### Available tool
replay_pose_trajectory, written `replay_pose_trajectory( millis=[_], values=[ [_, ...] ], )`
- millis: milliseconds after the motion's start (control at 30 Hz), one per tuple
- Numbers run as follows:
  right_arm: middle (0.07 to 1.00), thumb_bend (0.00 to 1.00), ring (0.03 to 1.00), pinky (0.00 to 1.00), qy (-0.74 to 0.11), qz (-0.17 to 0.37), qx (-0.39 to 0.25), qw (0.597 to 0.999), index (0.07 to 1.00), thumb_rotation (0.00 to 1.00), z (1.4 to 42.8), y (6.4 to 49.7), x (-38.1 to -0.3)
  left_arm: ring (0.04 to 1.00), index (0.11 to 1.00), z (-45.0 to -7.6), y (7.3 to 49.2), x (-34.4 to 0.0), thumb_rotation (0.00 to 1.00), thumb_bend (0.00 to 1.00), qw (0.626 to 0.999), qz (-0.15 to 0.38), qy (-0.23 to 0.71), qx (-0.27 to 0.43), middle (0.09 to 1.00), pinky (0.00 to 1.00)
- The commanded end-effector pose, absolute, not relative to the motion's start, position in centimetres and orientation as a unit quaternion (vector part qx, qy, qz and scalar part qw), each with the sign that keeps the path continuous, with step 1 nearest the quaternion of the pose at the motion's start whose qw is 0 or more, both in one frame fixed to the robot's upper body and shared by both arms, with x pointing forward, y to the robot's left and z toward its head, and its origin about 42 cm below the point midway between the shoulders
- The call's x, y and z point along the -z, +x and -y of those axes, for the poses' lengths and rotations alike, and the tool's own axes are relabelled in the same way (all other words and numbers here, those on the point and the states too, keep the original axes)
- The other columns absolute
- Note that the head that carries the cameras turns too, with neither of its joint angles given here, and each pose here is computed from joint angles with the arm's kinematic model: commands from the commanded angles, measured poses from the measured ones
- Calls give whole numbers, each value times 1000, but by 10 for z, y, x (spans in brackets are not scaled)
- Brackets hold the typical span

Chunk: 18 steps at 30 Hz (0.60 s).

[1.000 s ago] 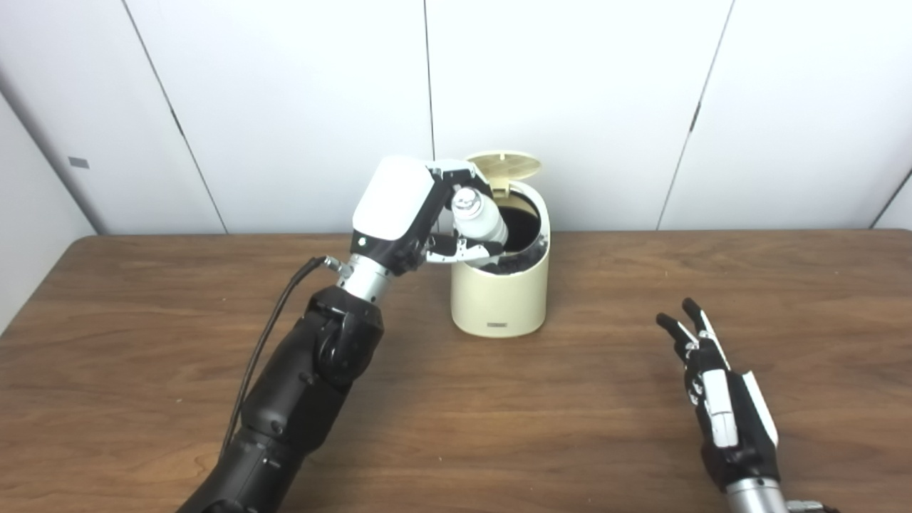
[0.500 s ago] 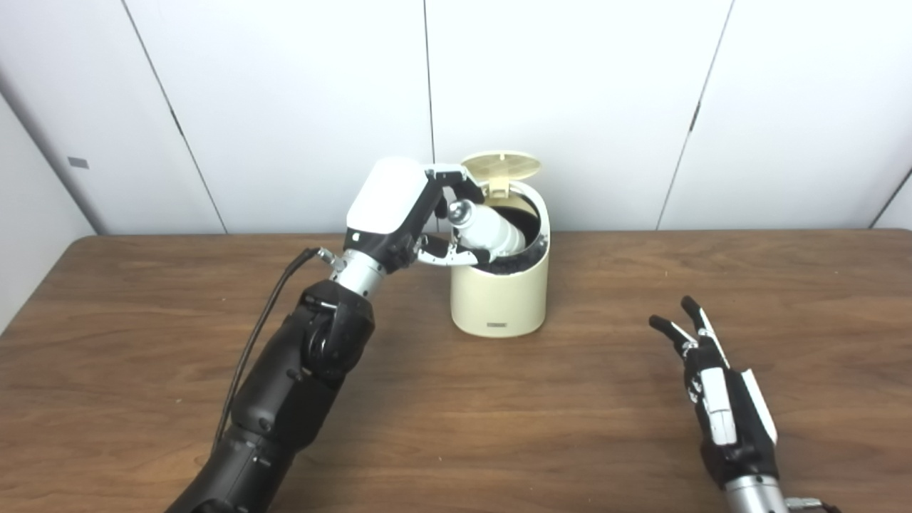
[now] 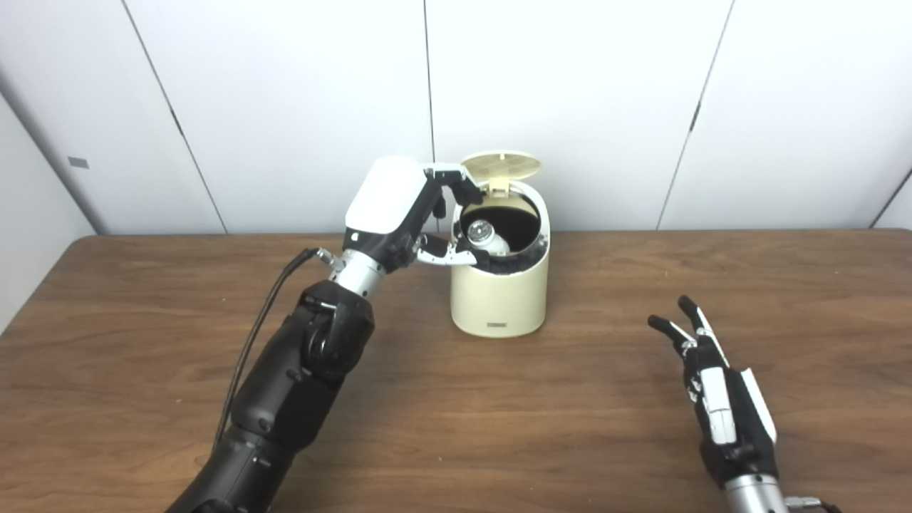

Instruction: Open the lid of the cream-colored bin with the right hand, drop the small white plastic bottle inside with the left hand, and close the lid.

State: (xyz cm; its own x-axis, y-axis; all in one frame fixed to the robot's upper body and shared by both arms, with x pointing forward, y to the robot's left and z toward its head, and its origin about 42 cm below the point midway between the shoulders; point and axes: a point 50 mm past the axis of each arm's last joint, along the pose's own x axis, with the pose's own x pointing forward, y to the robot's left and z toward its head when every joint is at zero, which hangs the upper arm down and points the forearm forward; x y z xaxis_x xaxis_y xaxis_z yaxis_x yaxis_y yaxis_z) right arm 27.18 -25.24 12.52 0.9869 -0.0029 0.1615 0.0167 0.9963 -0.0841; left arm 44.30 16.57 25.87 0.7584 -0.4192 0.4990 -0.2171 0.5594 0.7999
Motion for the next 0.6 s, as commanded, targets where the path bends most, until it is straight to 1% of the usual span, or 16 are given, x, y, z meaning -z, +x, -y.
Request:
replay_pose_trajectory(
  millis=[0, 67, 133, 300, 333, 467, 500, 533, 567],
  values=[
    [847, 685, 932, 1000, -33, 82, 8, 996, 948, 989, 252, 267, -124, 349, 520, -167, 440, -290, 136, 1000, 815, 396, 421, 39, 503, 288],
    [852, 681, 937, 1000, -35, 81, 9, 996, 950, 992, 253, 267, -123, 344, 518, -170, 434, -292, 138, 1000, 839, 382, 385, 35, 499, 282],
    [856, 678, 937, 1000, -34, 80, 10, 996, 951, 997, 255, 267, -123, 364, 538, -174, 426, -294, 144, 953, 859, 363, 359, 29, 517, 289],
    [866, 677, 949, 1000, -41, 78, 11, 996, 953, 1000, 258, 266, -122, 391, 560, -184, 409, -298, 60, 871, 896, 330, 296, 23, 508, 292],
    [867, 684, 953, 1000, -39, 78, 11, 996, 952, 1000, 259, 266, -122, 408, 562, -187, 405, -298, 63, 848, 903, 320, 284, 23, 512, 305],
    [871, 688, 959, 1000, -37, 77, 12, 996, 951, 996, 260, 265, -123, 442, 569, -196, 393, -296, 125, 805, 922, 290, 256, 19, 530, 338],
    [872, 685, 960, 1000, -37, 76, 12, 996, 950, 996, 261, 265, -124, 482, 568, -198, 390, -295, 159, 767, 928, 280, 246, 21, 553, 376],
    [873, 683, 961, 1000, -37, 75, 12, 996, 951, 998, 261, 264, -125, 511, 569, -200, 387, -293, 180, 752, 933, 271, 238, 21, 570, 404],
    [873, 683, 961, 1000, -36, 75, 10, 996, 952, 998, 262, 264, -125, 528, 568, -203, 384, -292, 177, 744, 938, 258, 229, 19, 578, 421]
  ],
)
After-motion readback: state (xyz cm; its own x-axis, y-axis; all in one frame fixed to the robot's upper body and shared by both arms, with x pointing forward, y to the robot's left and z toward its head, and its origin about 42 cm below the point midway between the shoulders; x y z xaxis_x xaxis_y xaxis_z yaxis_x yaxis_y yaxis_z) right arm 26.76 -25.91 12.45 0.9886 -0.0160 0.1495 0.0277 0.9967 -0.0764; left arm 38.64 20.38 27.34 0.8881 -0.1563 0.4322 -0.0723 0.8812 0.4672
